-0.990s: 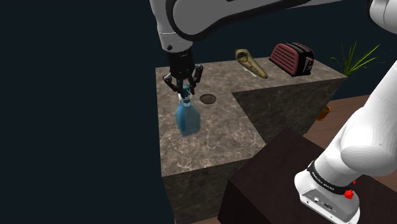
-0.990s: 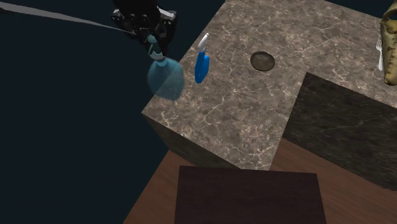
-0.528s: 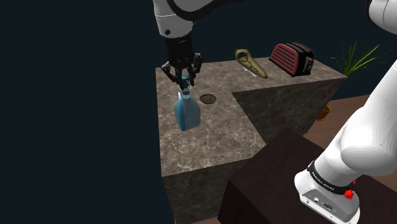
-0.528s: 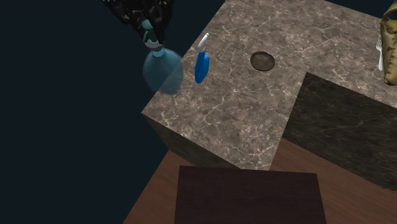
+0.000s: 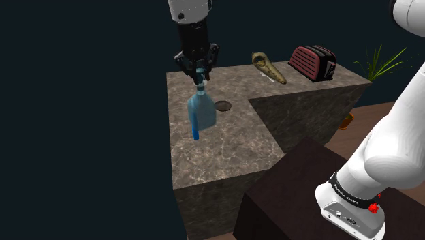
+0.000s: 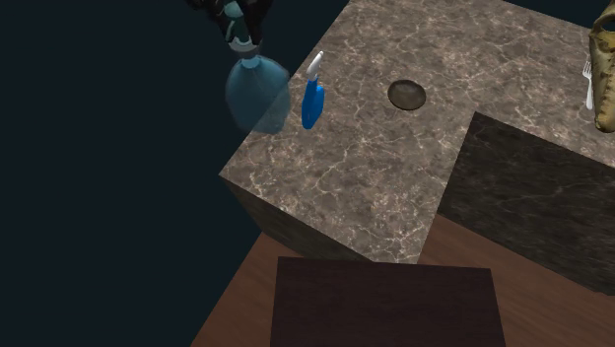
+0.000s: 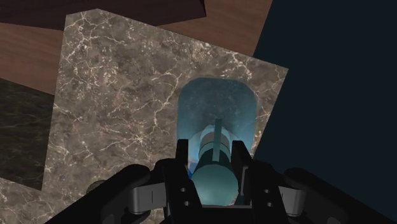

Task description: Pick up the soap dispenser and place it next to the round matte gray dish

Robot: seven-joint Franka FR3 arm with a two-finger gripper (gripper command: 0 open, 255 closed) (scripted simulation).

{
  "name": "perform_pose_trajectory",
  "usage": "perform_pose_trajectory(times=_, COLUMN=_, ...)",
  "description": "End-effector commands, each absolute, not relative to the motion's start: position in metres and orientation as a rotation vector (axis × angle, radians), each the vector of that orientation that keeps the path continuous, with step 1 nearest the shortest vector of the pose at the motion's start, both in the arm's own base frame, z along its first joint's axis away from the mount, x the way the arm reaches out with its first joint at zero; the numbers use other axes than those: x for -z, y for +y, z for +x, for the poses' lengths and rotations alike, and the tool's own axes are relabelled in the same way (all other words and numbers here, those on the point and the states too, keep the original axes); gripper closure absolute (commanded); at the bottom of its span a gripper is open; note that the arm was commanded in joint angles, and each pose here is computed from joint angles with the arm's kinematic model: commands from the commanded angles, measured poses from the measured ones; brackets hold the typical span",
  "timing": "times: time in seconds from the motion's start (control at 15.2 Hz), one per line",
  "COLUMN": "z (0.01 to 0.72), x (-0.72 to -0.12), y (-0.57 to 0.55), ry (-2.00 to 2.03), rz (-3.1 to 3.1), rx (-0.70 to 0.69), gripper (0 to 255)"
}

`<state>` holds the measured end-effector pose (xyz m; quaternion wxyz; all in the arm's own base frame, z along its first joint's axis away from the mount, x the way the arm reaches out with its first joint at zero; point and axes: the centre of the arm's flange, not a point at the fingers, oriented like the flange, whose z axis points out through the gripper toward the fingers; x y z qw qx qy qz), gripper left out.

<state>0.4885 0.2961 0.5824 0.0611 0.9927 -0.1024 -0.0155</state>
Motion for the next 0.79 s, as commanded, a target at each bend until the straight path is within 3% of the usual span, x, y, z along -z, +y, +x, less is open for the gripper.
perform_pose_trajectory(times=0.0, z=0.499, x=-0.583, y=0.275, ry=-0.309, rz=3.003, rx=0.047, gripper=255)
perform_pose_trajectory(times=0.73, z=0.568, x=-0.584, y=0.148, ry=-0.309, rz=3.003, rx=0.047, gripper=255)
